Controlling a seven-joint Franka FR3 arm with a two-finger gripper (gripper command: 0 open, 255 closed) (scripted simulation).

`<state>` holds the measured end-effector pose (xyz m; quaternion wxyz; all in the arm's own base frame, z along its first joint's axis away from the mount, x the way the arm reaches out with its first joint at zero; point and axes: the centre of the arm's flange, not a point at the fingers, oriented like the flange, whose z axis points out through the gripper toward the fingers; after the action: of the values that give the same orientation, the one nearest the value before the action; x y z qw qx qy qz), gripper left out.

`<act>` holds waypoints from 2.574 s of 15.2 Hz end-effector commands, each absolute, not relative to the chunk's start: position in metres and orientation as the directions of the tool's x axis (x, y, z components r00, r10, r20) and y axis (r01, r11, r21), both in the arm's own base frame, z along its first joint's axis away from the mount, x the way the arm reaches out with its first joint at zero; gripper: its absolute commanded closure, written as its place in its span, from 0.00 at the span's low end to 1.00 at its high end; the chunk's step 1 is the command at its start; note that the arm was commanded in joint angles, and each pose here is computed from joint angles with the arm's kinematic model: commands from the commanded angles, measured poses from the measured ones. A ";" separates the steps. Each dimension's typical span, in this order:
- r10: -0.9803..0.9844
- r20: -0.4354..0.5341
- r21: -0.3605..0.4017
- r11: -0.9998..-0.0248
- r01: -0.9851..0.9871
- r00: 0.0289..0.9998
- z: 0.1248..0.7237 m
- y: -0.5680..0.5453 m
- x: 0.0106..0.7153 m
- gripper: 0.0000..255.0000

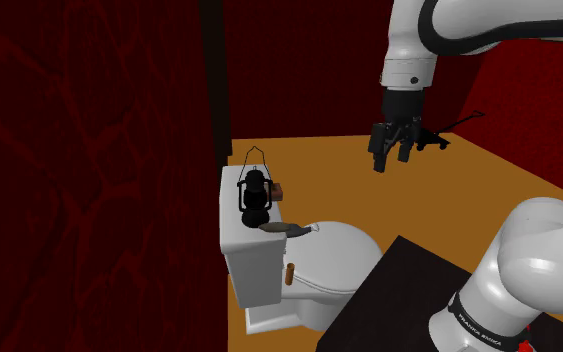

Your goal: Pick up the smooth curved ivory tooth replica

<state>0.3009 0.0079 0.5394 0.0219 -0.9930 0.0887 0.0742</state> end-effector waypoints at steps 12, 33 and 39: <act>0.105 -0.092 -0.031 -0.994 0.103 0.990 0.427 -0.001 0.383 0.00; 0.600 0.010 0.014 -0.800 0.599 0.800 0.228 0.049 0.550 0.00; 0.636 0.018 0.020 -0.772 0.636 0.771 0.191 0.058 0.563 0.00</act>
<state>0.5626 0.0565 0.1976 -0.0064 -0.9413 -0.3372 -0.0115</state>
